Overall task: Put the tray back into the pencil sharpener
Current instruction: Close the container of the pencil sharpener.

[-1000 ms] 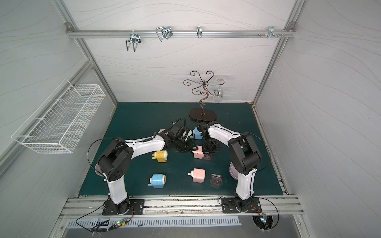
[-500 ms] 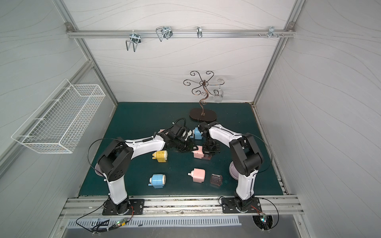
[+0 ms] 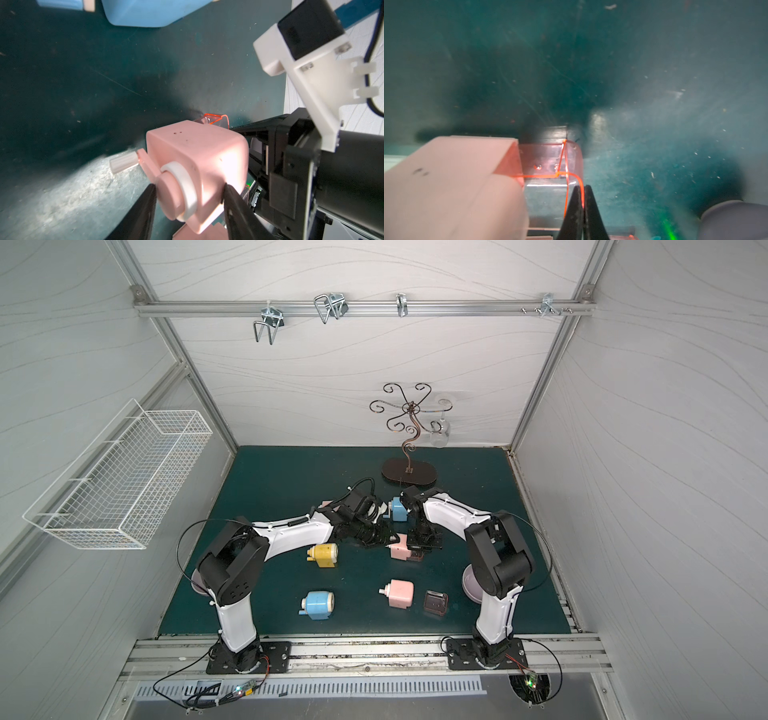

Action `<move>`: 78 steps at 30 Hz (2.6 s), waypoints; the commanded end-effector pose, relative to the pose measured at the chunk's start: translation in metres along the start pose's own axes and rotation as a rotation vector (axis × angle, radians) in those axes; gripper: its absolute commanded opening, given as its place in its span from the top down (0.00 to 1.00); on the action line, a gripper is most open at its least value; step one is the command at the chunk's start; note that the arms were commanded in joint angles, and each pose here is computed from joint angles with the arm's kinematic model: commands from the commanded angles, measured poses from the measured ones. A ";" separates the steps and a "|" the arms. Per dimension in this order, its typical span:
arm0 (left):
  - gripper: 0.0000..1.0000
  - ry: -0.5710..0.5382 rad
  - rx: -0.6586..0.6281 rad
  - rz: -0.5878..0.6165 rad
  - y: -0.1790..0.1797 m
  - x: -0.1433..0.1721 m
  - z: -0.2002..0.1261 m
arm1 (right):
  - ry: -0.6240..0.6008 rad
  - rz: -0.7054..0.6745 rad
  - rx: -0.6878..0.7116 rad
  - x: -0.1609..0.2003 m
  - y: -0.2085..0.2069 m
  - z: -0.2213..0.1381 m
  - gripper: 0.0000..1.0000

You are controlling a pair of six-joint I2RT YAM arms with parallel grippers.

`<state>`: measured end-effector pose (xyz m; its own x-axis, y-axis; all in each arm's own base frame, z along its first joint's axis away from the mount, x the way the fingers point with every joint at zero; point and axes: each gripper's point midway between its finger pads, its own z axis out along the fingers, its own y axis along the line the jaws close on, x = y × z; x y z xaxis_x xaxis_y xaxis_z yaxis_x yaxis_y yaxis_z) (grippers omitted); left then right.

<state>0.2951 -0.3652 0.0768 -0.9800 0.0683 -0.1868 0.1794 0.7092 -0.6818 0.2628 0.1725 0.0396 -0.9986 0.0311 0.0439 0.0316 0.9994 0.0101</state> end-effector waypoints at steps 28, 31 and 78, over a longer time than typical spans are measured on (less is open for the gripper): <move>0.46 0.013 0.016 0.024 -0.007 -0.002 0.011 | -0.064 -0.053 -0.142 0.000 0.028 -0.025 1.00; 0.46 0.013 0.014 0.023 -0.006 -0.002 0.011 | -0.065 -0.053 -0.143 0.000 0.028 -0.026 0.98; 0.46 0.025 -0.007 0.033 -0.012 0.002 0.013 | -0.011 0.235 -0.471 -0.001 -0.032 -0.020 1.00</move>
<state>0.2894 -0.3752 0.0773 -0.9794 0.0932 -0.1794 0.1920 0.7066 -0.6811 0.2602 0.1262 0.0625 -0.9616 0.2685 0.0569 0.2700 0.8885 0.3711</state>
